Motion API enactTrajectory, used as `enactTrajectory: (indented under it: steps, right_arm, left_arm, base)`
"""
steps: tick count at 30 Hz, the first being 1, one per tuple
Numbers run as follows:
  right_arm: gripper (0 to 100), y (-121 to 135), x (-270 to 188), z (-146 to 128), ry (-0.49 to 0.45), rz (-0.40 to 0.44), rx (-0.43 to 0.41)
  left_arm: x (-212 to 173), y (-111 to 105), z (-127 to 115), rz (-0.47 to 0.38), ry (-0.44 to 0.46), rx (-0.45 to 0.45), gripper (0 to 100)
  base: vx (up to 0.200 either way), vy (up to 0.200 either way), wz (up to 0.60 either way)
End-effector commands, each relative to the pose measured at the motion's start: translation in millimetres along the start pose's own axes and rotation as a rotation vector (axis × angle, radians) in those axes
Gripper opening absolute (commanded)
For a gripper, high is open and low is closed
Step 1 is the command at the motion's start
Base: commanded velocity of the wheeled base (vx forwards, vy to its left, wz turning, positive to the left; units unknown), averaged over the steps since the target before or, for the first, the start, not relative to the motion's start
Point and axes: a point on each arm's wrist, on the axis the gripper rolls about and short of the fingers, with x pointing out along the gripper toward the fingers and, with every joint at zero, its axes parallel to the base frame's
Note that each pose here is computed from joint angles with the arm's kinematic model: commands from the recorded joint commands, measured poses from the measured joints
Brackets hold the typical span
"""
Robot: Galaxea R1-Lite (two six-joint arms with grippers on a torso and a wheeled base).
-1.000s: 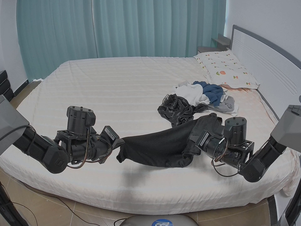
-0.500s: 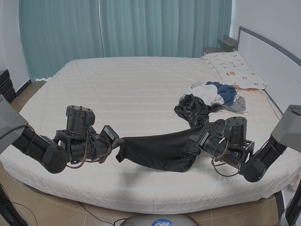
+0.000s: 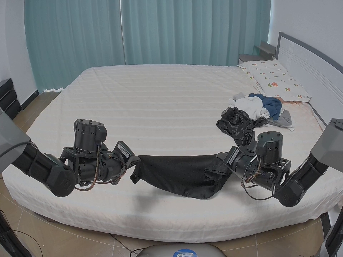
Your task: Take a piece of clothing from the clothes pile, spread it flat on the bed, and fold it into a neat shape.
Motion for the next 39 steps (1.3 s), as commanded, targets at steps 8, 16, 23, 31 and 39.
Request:
enactTrajectory:
  steps: [8, 16, 23, 31, 39]
  right_arm:
    - [0, -1, 1, -1, 0.003, -0.003, 0.000]
    - [0, -1, 1, -2, 0.005, -0.003, 0.000]
    - [0, -3, -2, -2, 0.009, -0.012, -0.005]
    - [0, -12, -25, -5, 0.031, -0.050, 0.002]
    - [0, 1, -78, -4, 0.024, -0.003, -0.012]
  left_arm:
    - [0, 1, 0, 0.002, 0.000, -0.001, 0]
    - [0, 4, -2, 0.012, 0.005, -0.003, 0]
    - [0, 5, -5, 0.018, 0.015, 0.004, 0]
    - [-7, 6, -15, 0.059, 0.050, 0.013, 0]
    - [-39, -2, -27, 0.066, 0.085, 0.033, 0]
  base:
    - [0.000, 0.200, 0.00]
    - [0.000, 0.200, 0.00]
    - [0.000, 0.029, 0.00]
    - [-0.125, 0.000, 0.00]
    - [-0.200, 0.000, 0.00]
